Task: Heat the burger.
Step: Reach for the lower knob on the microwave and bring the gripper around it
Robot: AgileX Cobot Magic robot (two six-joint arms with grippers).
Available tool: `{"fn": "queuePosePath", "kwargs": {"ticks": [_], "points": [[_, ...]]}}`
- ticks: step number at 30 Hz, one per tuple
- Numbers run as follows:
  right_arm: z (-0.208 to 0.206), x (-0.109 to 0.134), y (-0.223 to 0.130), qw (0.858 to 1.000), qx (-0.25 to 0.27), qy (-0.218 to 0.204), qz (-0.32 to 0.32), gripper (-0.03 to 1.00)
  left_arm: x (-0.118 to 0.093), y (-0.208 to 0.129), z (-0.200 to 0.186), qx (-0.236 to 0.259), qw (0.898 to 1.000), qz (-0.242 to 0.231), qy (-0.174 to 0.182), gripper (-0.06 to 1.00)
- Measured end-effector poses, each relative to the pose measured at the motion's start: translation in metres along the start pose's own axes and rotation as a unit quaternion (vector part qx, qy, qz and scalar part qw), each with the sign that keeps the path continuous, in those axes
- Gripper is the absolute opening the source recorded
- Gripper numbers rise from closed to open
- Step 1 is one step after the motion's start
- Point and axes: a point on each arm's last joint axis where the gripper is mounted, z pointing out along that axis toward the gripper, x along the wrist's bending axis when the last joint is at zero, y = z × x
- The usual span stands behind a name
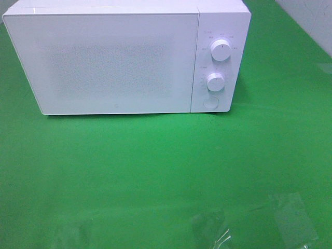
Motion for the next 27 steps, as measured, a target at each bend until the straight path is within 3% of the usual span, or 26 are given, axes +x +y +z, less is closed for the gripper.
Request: {"fn": "queuePosePath", "kwargs": {"ticks": [27], "points": [[0.0,0.0,0.0,1.0,0.0,0.0,0.0,0.76,0.0,0.0,0.0,0.0,1.0,0.0,0.0,0.99]]}}
